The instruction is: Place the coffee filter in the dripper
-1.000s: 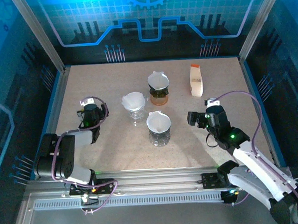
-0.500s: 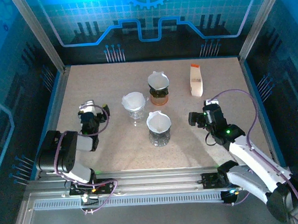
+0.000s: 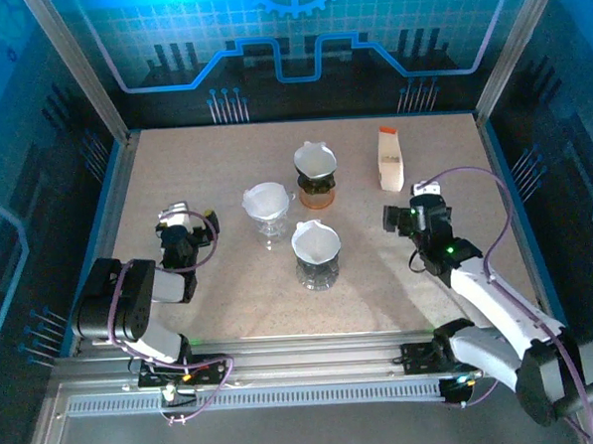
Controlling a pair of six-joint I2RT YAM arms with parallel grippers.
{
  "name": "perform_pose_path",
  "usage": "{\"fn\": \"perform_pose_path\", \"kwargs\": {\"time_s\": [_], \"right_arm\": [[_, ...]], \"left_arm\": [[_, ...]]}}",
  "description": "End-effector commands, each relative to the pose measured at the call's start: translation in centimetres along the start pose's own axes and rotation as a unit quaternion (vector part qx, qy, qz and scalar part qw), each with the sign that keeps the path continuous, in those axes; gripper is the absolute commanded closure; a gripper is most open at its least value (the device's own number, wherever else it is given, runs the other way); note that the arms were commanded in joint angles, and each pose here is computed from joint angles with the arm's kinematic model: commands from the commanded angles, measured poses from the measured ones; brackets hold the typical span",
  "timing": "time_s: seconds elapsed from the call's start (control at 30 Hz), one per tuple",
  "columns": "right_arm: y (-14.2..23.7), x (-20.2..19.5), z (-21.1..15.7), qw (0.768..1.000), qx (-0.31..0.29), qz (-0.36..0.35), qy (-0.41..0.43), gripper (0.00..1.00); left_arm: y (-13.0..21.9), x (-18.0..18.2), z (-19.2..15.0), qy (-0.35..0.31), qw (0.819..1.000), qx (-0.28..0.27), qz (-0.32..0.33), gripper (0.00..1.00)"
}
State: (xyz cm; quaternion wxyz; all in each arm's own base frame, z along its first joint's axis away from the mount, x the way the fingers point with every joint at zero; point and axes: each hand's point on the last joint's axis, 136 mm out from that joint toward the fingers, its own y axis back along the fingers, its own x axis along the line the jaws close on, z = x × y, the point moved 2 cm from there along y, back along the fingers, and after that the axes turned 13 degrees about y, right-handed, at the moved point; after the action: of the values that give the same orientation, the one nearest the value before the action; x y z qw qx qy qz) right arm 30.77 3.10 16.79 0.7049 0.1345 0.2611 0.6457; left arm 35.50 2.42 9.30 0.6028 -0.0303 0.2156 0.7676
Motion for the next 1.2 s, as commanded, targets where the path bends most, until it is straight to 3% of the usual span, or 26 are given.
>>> {"fn": "perform_pose_path", "kwargs": {"time_s": [0.0,0.2,0.33,0.43,0.6,0.7,0.73,0.8,1.17], "right_arm": [[-1.5,-3.1,2.6,0.995,-0.069,-0.068,0.013,0.00],[-6.3,-4.1,0.9,0.993,-0.086,-0.071,0.028,0.00],[-8.3,-3.5,-1.0,0.993,-0.105,-0.053,0.012,0.00],[-9.5,-1.5,-0.6,0.994,-0.095,-0.015,0.053,0.00],[-9.6,-0.9,-0.7,0.994,-0.090,0.002,0.064,0.00],[-9.4,-0.4,-1.9,0.992,-0.109,0.011,0.062,0.00],[-9.1,-0.9,-1.6,0.988,-0.140,-0.012,0.058,0.00],[-9.2,-1.0,-1.9,0.992,-0.115,-0.005,0.050,0.00],[-9.3,-1.0,-1.7,0.991,-0.119,-0.008,0.055,0.00]], "left_arm": [[-0.6,-0.9,1.4,-0.003,1.000,-0.016,-0.017,0.01],[-1.1,-1.1,1.2,-0.008,1.000,0.001,-0.016,0.01],[-1.2,-1.2,1.2,-0.009,1.000,0.002,-0.017,0.01],[-1.2,-1.2,1.2,-0.009,1.000,0.004,-0.017,0.01],[-1.2,-1.2,1.2,-0.009,1.000,0.005,-0.016,0.01],[-1.2,-1.2,1.2,-0.009,1.000,0.004,-0.016,0.01],[-1.2,-1.2,1.2,-0.009,1.000,0.004,-0.016,0.01],[-1.2,-1.2,1.2,-0.010,1.000,0.004,-0.016,0.01],[-1.2,-1.2,1.2,-0.009,1.000,0.004,-0.016,0.01]]}}
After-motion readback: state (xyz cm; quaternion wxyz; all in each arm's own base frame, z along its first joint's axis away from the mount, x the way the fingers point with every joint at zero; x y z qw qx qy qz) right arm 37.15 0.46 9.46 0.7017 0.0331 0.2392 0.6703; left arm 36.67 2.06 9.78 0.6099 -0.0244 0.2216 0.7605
